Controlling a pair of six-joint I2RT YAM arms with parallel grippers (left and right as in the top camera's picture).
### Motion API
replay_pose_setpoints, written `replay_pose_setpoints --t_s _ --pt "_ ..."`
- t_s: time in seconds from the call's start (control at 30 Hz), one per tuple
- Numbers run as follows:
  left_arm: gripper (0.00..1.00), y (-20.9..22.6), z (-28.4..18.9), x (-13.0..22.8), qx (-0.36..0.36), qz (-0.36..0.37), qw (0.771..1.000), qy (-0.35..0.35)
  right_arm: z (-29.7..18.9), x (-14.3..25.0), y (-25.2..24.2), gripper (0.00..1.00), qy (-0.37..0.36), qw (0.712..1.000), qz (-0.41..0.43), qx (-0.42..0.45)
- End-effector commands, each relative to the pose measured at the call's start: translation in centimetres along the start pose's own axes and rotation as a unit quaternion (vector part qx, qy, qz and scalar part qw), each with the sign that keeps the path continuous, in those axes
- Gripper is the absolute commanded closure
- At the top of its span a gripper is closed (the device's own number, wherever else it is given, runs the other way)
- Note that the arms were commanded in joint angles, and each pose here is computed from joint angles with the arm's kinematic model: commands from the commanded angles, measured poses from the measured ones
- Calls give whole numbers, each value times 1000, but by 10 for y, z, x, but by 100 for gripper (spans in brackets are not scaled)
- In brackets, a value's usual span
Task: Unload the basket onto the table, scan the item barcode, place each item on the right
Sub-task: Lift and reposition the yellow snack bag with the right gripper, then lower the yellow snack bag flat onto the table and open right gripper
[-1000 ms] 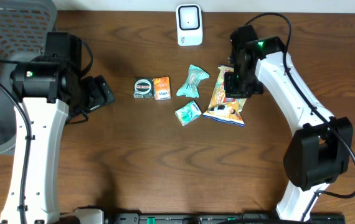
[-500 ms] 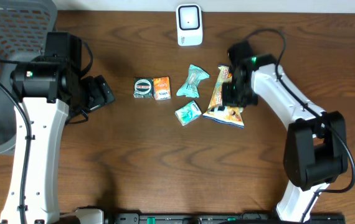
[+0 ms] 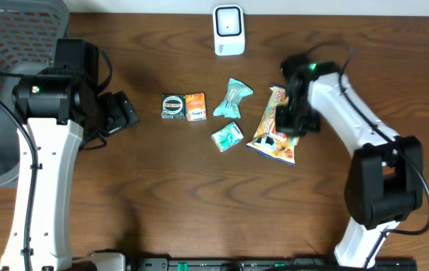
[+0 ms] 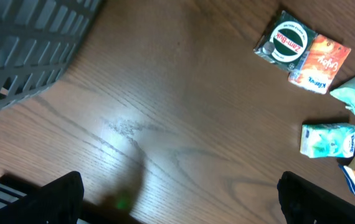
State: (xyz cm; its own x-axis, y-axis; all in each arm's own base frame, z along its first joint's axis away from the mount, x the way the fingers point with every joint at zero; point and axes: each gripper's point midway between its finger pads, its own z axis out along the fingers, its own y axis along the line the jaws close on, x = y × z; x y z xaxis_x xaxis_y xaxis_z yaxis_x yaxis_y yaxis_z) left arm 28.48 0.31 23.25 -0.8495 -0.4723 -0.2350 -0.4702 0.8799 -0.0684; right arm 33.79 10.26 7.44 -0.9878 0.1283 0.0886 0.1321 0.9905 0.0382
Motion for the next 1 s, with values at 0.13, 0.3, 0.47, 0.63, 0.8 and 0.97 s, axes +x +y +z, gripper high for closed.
replay_pose_setpoints --t_s 0.13,0.3,0.47,0.63,0.8,0.97 --pt "2 2 1 1 -6 -5 1000 4 -39 -23 15 99 -56 998 -26 -18" --pt "2 2 1 1 -6 -5 1000 4 -15 -11 27 99 -43 998 -38 -13" --pt "2 2 1 1 -6 -5 1000 4 32 12 31 99 -20 999 -36 0" --pt "2 2 1 1 -6 -5 1000 4 75 34 19 99 -1 1000 -26 14" --pt "2 2 1 1 -6 -5 1000 4 40 22 2 99 2 999 -3 32" --pt "2 1 1 1 -5 -4 1000 4 -16 3 -8 99 -9 999 -18 25"
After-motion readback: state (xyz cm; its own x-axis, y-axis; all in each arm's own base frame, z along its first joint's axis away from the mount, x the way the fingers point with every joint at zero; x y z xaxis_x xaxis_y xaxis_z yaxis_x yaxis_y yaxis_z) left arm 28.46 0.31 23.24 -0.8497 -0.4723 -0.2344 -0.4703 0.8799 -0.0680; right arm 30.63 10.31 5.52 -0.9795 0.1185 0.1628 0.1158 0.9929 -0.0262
